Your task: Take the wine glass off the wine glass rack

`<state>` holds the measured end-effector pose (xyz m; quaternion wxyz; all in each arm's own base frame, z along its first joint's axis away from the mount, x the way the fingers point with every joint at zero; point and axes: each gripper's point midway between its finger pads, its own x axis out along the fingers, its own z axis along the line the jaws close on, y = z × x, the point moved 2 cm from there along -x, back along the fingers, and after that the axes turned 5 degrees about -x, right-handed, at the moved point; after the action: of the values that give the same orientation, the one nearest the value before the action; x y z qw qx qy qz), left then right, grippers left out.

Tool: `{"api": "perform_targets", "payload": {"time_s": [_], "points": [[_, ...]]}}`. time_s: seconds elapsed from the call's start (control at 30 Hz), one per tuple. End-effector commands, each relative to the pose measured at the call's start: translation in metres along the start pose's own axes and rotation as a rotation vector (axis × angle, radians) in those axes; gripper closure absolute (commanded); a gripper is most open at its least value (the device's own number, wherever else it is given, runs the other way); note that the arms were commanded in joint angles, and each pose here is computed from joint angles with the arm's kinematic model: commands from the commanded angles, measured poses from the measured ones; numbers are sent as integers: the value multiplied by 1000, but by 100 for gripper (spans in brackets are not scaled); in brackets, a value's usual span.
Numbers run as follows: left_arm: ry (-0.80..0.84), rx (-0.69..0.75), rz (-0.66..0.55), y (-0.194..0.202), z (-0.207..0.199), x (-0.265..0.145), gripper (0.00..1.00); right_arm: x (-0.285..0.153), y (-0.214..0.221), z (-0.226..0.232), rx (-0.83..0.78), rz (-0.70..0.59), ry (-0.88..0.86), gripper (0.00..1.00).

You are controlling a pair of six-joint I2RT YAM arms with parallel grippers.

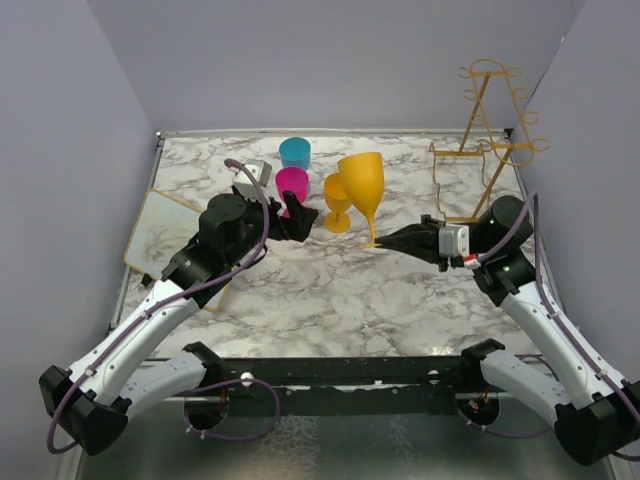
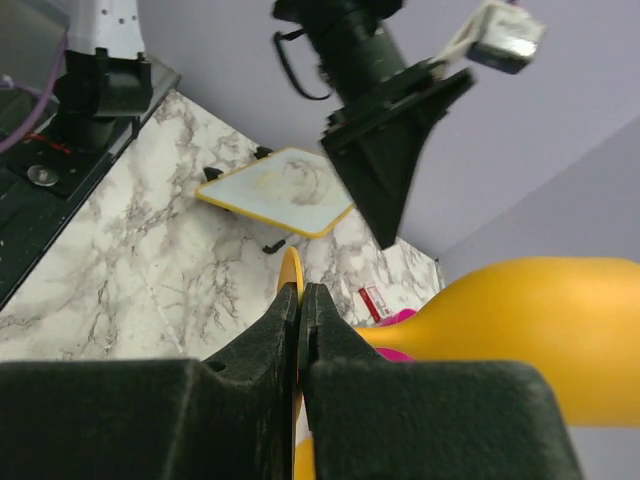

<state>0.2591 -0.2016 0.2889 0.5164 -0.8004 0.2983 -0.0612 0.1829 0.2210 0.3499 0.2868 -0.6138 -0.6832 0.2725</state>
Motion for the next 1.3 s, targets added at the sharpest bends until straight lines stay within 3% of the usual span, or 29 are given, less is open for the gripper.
{"api": "perform_targets", "payload": {"time_s": [0.0,0.23,0.47,0.77,0.97,1.27], "points": [[120,-55,-17,-38,-36,-13,1,7,2,30,-169,-34,-95,99],[423,-139,54,-49,-91,-21,1,13,12,37,-210,-20,-100,99],[625,-168,117,-44,-118,-31,1,16,10,43,-211,-31,-134,99],[537,-245,197,-41,-111,-16,1,18,6,46,-226,-47,-152,99],[576,-233,254,-36,-116,-5,1,21,10,48,-204,-59,-177,99],[504,-180,300,-32,-107,11,2,22,11,50,-193,-67,-191,99]]}}
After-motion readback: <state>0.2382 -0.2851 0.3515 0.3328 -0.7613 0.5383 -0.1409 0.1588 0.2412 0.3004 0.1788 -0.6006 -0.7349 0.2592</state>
